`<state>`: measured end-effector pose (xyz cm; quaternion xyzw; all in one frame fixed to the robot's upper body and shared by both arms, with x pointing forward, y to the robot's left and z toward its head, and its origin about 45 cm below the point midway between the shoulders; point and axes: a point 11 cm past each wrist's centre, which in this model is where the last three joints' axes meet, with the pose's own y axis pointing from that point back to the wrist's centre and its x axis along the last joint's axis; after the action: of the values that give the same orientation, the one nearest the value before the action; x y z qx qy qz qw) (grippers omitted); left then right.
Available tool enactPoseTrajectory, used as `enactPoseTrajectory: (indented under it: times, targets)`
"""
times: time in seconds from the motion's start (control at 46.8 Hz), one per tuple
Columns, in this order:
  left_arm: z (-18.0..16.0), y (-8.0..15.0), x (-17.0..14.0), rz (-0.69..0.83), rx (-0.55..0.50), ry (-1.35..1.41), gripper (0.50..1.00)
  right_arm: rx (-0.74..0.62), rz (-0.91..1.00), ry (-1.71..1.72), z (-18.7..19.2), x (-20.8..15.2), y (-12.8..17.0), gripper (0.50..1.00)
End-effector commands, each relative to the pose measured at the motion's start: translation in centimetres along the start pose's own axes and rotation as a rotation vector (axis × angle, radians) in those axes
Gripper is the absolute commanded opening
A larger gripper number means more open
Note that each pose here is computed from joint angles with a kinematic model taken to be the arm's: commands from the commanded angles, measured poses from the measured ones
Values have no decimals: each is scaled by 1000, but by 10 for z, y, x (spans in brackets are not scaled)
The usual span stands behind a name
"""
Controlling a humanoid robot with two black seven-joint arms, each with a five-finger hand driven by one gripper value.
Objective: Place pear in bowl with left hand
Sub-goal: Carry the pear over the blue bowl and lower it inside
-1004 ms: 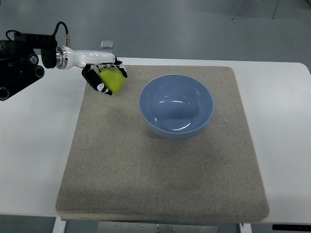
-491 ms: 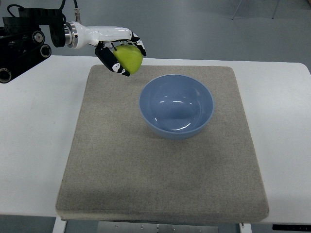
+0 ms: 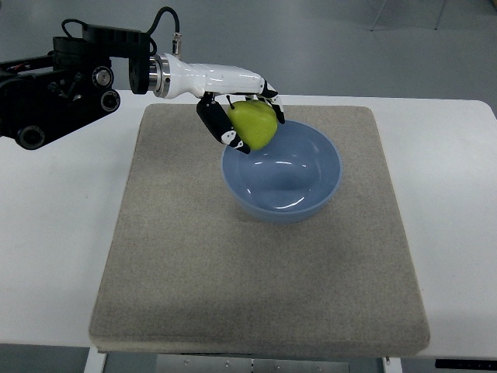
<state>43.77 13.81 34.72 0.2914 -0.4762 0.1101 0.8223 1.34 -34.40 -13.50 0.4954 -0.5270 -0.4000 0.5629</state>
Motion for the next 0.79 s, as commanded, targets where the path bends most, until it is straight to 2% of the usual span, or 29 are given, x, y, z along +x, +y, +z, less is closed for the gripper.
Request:
enactPoseTrajectory:
  times: [0.0, 0.149, 0.278, 0.769]
  targets:
    - [6, -4, -5, -17, -17, -6, 500, 0, 0, -1, 0, 0, 0, 924]
    - [18, -22, -21, -59, -54, -3, 500, 1, 0, -1, 0, 0, 0, 924]
    - [13, -24, -34, -93, -38, -5, 500, 0, 0, -1, 0, 0, 0, 924]
    - [5, -29, -45, -104, -20, 21, 500, 0, 0, 1, 0, 0, 0, 926]
